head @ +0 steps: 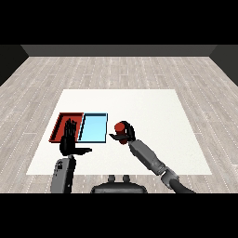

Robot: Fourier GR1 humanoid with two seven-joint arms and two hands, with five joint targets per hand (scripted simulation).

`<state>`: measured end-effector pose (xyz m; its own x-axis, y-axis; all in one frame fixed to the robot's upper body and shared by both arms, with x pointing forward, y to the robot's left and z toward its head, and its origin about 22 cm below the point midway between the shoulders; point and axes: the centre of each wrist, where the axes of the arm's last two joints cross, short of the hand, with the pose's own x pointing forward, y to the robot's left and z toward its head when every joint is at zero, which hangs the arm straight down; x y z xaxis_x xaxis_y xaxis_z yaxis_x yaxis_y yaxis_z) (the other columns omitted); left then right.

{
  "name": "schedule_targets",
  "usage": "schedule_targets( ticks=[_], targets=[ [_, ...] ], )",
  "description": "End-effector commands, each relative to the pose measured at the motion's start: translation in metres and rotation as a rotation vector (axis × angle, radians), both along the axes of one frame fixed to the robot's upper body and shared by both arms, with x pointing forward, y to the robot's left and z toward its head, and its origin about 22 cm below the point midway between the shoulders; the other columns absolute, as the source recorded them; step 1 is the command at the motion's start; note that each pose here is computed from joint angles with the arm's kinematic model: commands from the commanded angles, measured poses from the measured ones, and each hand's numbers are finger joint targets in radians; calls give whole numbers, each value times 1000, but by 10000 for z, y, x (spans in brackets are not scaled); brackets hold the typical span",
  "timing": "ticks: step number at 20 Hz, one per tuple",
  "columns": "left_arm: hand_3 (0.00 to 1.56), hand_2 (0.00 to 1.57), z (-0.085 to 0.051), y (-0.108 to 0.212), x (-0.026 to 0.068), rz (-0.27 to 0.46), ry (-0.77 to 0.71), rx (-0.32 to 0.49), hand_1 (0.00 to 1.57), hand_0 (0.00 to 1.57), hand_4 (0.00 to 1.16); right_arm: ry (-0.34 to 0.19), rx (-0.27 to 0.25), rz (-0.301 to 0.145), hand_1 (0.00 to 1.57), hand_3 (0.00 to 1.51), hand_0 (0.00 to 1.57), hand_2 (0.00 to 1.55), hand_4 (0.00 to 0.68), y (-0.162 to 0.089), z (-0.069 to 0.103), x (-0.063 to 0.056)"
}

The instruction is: Pick the red can and put it in the red box

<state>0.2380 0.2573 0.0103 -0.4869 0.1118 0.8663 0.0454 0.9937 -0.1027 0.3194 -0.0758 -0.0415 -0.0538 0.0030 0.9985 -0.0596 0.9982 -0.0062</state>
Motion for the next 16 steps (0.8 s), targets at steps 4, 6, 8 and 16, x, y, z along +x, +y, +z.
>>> schedule_targets(
  ticks=[4,6,8,16],
  targets=[
    [0,0,-13,33,-111,-13,12,9,0,0,0,-105,20,-30,1543,1381,1543,1459,582,-102,277,-86],
    [0,0,55,-157,-39,3,-1,29,0,0,0,-154,31,-16,1515,1383,1515,1460,608,-159,425,-119],
    [0,0,-33,-126,-29,-2,-3,53,0,0,0,-166,15,-26,1515,1383,1515,1460,608,-98,433,-184],
    [0,0,416,-783,24,-168,30,85,0,0,0,-359,86,0,1465,1391,1465,1420,633,-404,973,-354]
  ],
)
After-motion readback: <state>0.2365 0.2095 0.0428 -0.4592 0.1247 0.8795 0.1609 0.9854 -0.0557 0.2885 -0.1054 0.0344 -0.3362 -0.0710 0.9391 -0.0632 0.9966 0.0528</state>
